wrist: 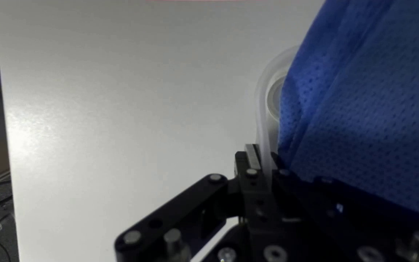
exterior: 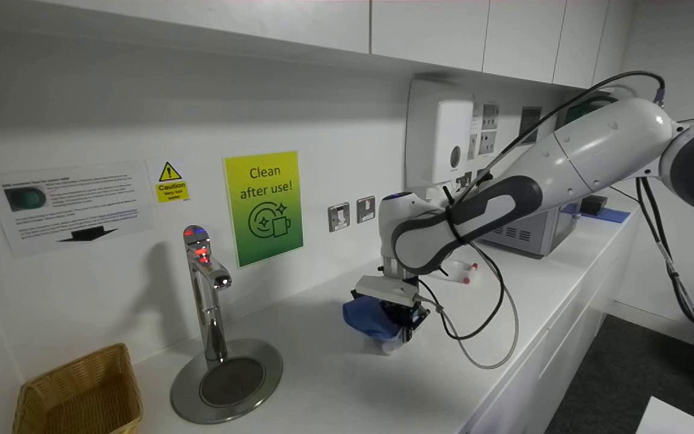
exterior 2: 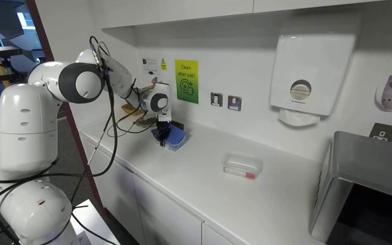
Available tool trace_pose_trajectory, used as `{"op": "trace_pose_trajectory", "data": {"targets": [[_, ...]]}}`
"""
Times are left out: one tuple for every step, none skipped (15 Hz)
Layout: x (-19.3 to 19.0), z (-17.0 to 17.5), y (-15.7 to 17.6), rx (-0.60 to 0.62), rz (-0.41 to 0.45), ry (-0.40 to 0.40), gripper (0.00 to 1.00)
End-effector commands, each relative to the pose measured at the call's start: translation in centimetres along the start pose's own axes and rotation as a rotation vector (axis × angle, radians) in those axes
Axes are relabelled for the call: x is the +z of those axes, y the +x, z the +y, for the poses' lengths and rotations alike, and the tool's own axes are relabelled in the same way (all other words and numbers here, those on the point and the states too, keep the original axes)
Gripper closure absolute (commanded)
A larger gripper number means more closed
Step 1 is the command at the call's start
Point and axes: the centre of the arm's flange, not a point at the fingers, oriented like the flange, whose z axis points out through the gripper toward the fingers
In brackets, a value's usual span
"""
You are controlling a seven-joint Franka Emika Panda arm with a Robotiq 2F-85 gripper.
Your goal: Move the lunch with the blue cloth closer to the edge, remove the blue cloth and put it on the counter
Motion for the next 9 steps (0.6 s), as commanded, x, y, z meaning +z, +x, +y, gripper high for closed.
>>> {"op": "trace_pose_trajectory", "data": {"targets": [[1.0, 5.4, 0.7, -0.014, 0.015, -0.041, 0.99], [1.4, 6.4, 1.5, -0.02, 0.025, -0.06, 0.99], [1.8, 7.3, 2.2, -0.02, 0.03, -0.069, 0.99], [2.0, 8.4, 2.8, -0.02, 0.035, -0.075, 0.99], [2.3, 9.3, 3.4, -0.018, 0.037, -0.081, 0.99], [2.6, 10.2, 4.0, -0.015, 0.035, -0.086, 0.99], [2.9, 11.2, 4.7, -0.017, 0.034, -0.091, 0.99], [3.1, 12.0, 5.2, -0.019, 0.035, -0.094, 0.99], [3.3, 12.8, 5.7, -0.021, 0.035, -0.099, 0.99]]}}
